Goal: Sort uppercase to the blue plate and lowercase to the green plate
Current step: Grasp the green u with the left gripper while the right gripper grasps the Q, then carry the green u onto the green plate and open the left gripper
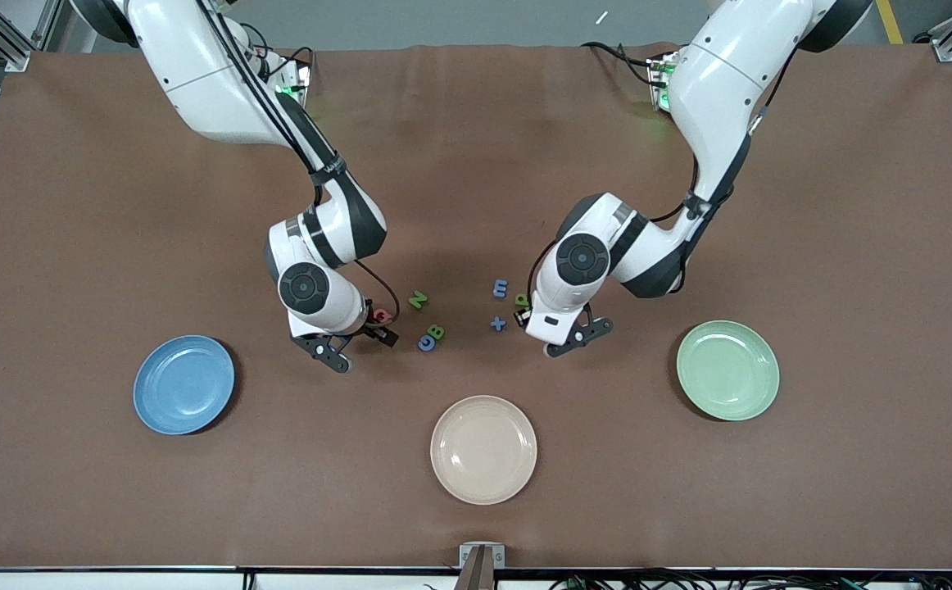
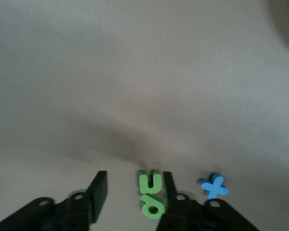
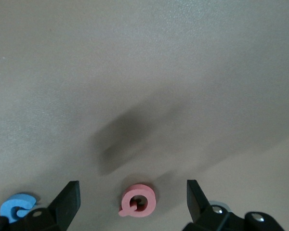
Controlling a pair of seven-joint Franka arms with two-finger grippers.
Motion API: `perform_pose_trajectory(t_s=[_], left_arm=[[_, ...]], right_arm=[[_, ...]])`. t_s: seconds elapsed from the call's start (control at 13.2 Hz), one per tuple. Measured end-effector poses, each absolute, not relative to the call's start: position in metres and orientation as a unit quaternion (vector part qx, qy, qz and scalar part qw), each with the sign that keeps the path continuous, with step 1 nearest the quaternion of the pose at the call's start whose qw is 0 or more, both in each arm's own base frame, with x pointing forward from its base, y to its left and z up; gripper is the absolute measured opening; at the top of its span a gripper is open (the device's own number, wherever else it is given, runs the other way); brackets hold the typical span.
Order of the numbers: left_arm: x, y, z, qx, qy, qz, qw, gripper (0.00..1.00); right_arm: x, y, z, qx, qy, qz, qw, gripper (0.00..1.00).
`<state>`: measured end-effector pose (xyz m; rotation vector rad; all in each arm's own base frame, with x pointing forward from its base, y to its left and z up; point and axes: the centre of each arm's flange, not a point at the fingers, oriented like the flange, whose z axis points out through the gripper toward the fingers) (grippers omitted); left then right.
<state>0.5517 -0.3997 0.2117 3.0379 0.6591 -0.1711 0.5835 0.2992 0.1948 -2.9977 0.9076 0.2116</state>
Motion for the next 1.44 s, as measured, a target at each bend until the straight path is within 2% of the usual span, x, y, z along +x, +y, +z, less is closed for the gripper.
perform_pose_trajectory(t_s=[0.08,0.15,0.23,0.38,0.45,0.6,0.76,1.29,1.44], left_arm=[[0.549,-0.402,0.207,0.976,0.21,-0.058,0.012,0.44],[0.547,-0.403,0.203,0.976,0.209,-0.06,0.01,0.43],[0.546,-0.404,0.2,0.976,0.208,-0.062,0.01,0.43],[0.546,-0.407,0.197,0.976,0.207,-0.057,0.016,0.44],[0.546,-0.408,0.196,0.976,0.208,-0.055,0.021,0.43],[0.545,-0.41,0.189,0.976,0.211,-0.055,0.022,0.43],[0.543,-0.412,0.183,0.976,0.211,-0.057,0.022,0.43],[0.54,-0.418,0.174,0.976,0.21,-0.053,0.03,0.41],[0.541,-0.418,0.176,0.976,0.21,-0.052,0.031,0.26]], right_arm=[[0.584,0.3,0.194,-0.955,0.29,0.066,0.002,0.96],[0.583,0.301,0.193,-0.955,0.29,0.065,0.004,0.92],[0.583,0.303,0.191,-0.955,0.289,0.063,0.005,0.91],[0.579,0.303,0.184,-0.955,0.29,0.055,0.011,0.79],[0.576,0.302,0.178,-0.955,0.29,0.053,0.012,0.79],[0.574,0.301,0.174,-0.955,0.291,0.053,0.012,0.65],[0.574,0.302,0.175,-0.955,0.291,0.053,0.013,0.6],[0.561,0.312,0.175,-0.955,0.285,0.08,0.002,0.61],[0.557,0.316,0.175,-0.953,0.289,0.087,0.006,0.61]])
